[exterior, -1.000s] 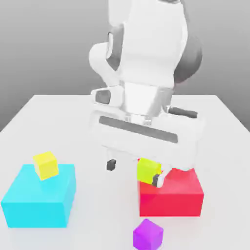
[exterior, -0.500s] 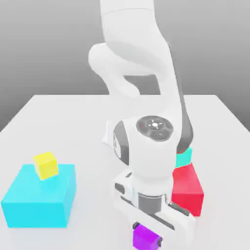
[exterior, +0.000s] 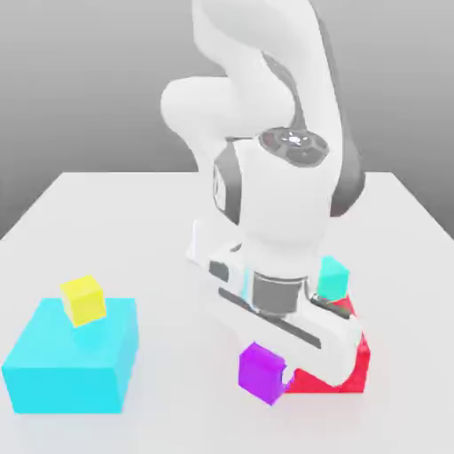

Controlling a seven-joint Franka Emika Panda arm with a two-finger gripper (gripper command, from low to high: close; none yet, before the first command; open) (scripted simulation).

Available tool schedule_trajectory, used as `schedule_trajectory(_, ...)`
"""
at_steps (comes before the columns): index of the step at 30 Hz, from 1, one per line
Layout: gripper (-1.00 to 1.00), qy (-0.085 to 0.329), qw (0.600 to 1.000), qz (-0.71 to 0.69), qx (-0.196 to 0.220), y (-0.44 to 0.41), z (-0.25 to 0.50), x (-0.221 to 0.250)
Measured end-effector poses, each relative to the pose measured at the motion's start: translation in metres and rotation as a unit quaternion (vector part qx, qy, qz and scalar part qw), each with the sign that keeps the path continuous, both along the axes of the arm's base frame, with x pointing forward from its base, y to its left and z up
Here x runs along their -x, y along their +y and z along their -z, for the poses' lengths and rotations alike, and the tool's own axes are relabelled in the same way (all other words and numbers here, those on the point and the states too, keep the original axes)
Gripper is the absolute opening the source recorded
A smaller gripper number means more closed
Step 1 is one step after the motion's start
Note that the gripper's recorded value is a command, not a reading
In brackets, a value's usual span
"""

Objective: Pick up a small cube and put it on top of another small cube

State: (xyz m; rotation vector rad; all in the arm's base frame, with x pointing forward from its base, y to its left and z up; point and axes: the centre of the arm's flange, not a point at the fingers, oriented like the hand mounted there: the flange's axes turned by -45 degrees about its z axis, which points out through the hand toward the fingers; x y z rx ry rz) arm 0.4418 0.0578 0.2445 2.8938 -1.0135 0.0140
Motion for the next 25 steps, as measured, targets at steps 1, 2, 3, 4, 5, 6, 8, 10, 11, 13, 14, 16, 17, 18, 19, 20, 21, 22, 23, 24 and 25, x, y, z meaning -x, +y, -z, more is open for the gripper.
schedule_trajectory(1, -1.00, 0.001, 1.000, -0.001, 0.003, 0.001, -0.007, 0.006)
schedule_trajectory(2, -1.00, 0.001, 1.000, -0.002, 0.006, 0.002, -0.014, 0.012)
schedule_trajectory(3, -1.00, 0.001, 1.000, -0.001, 0.008, 0.002, -0.020, 0.018)
schedule_trajectory(4, -1.00, 0.002, 1.000, -0.001, 0.009, 0.002, -0.027, 0.025)
schedule_trajectory(5, -1.00, 0.001, 1.000, 0.000, 0.009, 0.001, -0.033, 0.031)
schedule_trajectory(6, -1.00, 0.001, 1.000, 0.001, 0.009, 0.002, -0.040, 0.038)
schedule_trajectory(8, -1.00, 0.000, 1.000, 0.001, 0.006, 0.003, -0.052, 0.051)
schedule_trajectory(10, -1.00, -0.001, 1.000, 0.000, 0.000, 0.004, -0.063, 0.065)
schedule_trajectory(11, -1.00, -0.002, 1.000, -0.001, -0.004, 0.005, -0.068, 0.073)
schedule_trajectory(13, -1.00, -0.004, 1.000, -0.003, -0.014, 0.006, -0.077, 0.087)
schedule_trajectory(14, -1.00, -0.005, 1.000, -0.004, -0.020, 0.007, -0.082, 0.095)
schedule_trajectory(16, -1.00, -0.007, 0.999, -0.007, -0.032, 0.009, -0.087, 0.108)
schedule_trajectory(17, -1.00, -0.008, 0.999, -0.008, -0.035, 0.009, -0.082, 0.111)
schedule_trajectory(18, -1.00, -0.008, 0.999, -0.008, -0.037, 0.009, -0.073, 0.111)
schedule_trajectory(19, -1.00, -0.008, 0.999, -0.009, -0.037, 0.010, -0.063, 0.112)
schedule_trajectory(20, -1.00, -0.008, 0.999, -0.009, -0.037, 0.010, -0.053, 0.112)
schedule_trajectory(21, -1.00, -0.008, 0.999, -0.009, -0.037, 0.010, -0.042, 0.112)
schedule_trajectory(22, 1.00, -0.008, 0.999, -0.009, -0.038, 0.009, -0.032, 0.113)
schedule_trajectory(23, 1.00, -0.008, 0.999, -0.009, -0.038, 0.009, -0.032, 0.113)
schedule_trajectory(24, 1.00, -0.008, 0.999, -0.009, -0.038, 0.009, -0.032, 0.113)
schedule_trajectory(25, 1.00, -0.008, 0.999, -0.009, -0.038, 0.009, -0.032, 0.113)
